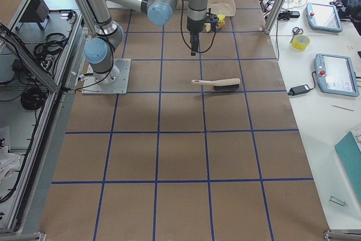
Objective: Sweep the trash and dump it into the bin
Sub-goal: 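Lower the left gripper to the white dustpan while the right descends to the brush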
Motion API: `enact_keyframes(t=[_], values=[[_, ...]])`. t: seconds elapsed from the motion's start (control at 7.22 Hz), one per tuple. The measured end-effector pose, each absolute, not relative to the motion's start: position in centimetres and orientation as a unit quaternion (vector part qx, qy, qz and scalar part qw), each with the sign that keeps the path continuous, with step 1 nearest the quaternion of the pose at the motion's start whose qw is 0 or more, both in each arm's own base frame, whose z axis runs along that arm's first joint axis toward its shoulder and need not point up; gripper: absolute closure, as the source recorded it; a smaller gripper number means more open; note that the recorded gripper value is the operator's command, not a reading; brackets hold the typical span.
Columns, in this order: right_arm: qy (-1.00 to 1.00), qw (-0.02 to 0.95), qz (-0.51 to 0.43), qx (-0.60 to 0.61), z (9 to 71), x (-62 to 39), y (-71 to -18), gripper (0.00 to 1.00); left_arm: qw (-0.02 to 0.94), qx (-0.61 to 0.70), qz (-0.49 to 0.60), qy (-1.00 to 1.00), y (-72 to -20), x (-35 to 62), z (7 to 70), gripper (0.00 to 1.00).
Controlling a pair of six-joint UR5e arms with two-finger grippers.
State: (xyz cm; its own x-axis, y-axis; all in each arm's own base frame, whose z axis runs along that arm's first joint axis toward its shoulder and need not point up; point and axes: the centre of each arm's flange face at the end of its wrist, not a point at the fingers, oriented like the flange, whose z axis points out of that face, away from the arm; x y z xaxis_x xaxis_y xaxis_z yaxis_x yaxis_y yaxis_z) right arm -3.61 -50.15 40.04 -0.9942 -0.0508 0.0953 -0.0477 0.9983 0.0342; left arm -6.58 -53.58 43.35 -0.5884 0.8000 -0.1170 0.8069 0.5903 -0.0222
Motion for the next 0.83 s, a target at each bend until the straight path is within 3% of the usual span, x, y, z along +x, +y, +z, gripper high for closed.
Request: enact_keyframes(t=[0.83], values=[[-0.995, 0.040, -0.027, 0.091, 29.4, -7.5, -55.9, 0.00, 0.054, 0.635, -0.031, 0.770, -60.5, -5.7, 37.3, 0.02]])
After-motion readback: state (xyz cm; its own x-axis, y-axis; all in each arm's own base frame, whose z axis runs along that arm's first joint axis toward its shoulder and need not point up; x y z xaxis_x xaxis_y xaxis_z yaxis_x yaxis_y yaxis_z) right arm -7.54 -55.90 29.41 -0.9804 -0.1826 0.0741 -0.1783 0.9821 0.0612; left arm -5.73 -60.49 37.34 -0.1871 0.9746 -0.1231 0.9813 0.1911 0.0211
